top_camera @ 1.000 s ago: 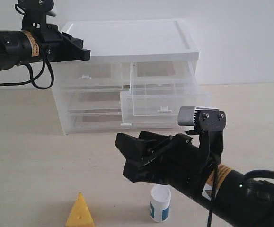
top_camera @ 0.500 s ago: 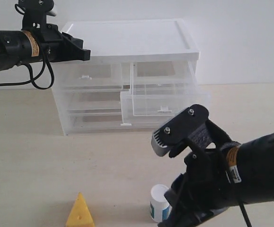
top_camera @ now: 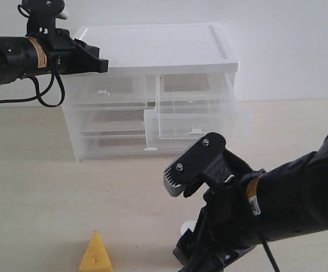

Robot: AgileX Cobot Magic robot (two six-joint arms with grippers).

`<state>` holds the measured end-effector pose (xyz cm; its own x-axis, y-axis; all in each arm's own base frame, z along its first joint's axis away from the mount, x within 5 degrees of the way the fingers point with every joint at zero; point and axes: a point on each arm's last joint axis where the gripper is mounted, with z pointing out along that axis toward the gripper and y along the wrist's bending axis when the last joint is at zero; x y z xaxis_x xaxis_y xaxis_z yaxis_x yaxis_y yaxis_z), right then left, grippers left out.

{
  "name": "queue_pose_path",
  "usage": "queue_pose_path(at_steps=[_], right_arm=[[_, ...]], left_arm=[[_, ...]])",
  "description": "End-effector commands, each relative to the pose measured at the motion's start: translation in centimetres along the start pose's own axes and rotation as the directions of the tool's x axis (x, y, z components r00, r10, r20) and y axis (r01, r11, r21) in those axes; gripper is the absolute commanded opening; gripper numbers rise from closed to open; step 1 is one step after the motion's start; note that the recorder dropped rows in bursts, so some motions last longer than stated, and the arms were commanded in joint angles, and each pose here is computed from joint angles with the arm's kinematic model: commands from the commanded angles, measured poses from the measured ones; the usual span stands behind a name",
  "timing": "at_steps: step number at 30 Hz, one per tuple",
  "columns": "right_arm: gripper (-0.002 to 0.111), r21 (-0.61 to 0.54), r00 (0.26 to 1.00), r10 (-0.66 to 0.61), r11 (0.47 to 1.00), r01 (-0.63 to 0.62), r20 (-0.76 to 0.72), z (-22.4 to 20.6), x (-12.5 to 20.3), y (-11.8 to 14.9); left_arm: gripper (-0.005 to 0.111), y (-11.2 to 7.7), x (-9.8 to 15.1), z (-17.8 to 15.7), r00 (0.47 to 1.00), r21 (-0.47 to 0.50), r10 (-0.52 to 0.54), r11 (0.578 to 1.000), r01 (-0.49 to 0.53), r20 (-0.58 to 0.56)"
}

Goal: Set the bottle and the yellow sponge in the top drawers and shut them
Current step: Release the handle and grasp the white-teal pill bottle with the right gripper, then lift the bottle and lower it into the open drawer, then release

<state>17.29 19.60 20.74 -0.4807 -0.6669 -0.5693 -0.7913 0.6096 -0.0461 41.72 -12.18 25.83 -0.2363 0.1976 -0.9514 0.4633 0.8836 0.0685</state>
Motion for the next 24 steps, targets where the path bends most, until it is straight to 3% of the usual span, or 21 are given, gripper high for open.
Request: queue_pose_path(at_steps=[1, 15, 18, 20, 23, 24], right_arm=[[0.072, -0.006, 1.0, 0.009, 1.0, -0.009, -0.024, 2.2, 0.1, 0.0], [0.07, -0.001, 1.0, 0.007, 1.0, -0.007, -0.013, 6.7, 0.6, 0.0], [0.055, 0.0, 1.0, 0.007, 1.0, -0.007, 0.001, 7.1, 0.6, 0.0], [0.038, 0.0, 1.0, 0.007, 1.0, -0.007, -0.001, 7.2, 0.6, 0.0], [0.002, -0.002, 1.0, -0.01, 1.0, 0.01, -0.017, 7.3, 0.8, 0.0], [0.0, -0.002, 1.0, -0.013, 1.0, 0.013, -0.019, 7.3, 0.8, 0.0]], left_arm=[[0.004, 0.0, 1.2, 0.4, 0.998, -0.015, 0.01, 1.0, -0.011, -0.056], [0.004, 0.1, 1.3, 0.4, 0.997, -0.031, 0.009, 0.999, -0.011, -0.073], [0.004, 0.1, 1.3, 0.4, 0.997, -0.031, 0.009, 0.999, -0.011, -0.073], [0.004, 0.1, 1.3, 0.4, 0.997, -0.031, 0.009, 0.999, -0.011, -0.073], [0.004, 0.1, 1.3, 0.4, 0.997, -0.031, 0.009, 0.999, -0.011, -0.073], [0.004, 0.1, 1.3, 0.4, 0.997, -0.031, 0.009, 0.999, -0.011, -0.073]])
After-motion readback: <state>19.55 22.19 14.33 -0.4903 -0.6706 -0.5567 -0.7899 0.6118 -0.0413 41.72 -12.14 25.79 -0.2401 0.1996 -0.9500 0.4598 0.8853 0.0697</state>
